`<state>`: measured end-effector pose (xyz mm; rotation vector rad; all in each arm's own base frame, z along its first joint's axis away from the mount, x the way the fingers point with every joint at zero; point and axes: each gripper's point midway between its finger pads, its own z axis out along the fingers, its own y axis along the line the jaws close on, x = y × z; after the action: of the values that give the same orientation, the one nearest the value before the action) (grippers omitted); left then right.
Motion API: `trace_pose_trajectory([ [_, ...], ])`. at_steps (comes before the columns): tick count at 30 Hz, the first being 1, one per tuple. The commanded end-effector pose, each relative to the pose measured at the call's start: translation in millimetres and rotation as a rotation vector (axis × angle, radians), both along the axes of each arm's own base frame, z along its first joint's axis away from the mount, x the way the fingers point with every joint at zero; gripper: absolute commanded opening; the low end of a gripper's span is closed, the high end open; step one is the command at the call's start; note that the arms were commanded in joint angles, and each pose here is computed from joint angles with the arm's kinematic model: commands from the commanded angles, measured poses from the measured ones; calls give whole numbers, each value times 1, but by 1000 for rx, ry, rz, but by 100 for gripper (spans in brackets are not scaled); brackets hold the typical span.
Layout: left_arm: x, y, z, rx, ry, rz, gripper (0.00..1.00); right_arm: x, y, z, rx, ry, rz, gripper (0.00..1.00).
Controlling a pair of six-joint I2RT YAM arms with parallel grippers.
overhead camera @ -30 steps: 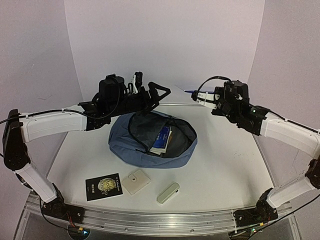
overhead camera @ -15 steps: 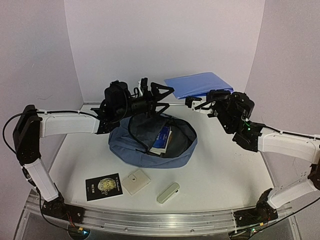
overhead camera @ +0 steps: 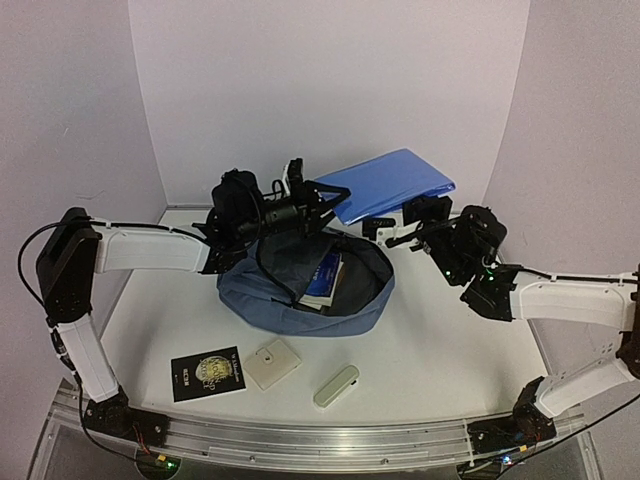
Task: Pack the student bag
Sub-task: Pick up the book from the center of the board.
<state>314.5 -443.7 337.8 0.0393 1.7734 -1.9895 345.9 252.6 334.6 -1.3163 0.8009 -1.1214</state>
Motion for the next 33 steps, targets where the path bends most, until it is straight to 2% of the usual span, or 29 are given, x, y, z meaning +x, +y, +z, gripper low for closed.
trace_pose_trajectory([
  [1,0,2,23,-85,-54,-17,14,-13,0,28,65,-91,32,1],
  [3,1,3,24,-96,-50,-16,2,-15,0,26,66,-89,34,12],
  [5,4,6,24,-108,-46,-7,0,-17,0,22,63,-80,39,33],
  [6,6,9,24,-116,-45,3,0,-19,-1,19,64,-71,40,40],
  [7,9,13,25,-125,-43,15,0,-20,-2,15,65,-59,40,45],
  [9,14,20,26,-132,-41,36,0,-24,-4,2,54,-21,45,49],
  [13,27,40,32,-109,-61,83,0,-45,-8,-40,-7,78,91,68],
  [18,40,69,35,9,-116,155,0,-80,-12,-69,-16,289,155,85],
  [20,39,80,38,86,-164,171,0,-90,-16,-65,77,458,155,90],
  [23,24,89,39,239,-262,156,0,-99,-15,-39,337,728,111,97],
  [25,11,92,37,330,-321,112,0,-105,-10,-28,467,880,108,98],
  [29,-17,99,34,410,-405,16,0,-110,-1,-19,683,1135,118,98],
  [33,-32,106,28,459,-415,-34,0,-79,-4,-20,851,1407,8,98],
])
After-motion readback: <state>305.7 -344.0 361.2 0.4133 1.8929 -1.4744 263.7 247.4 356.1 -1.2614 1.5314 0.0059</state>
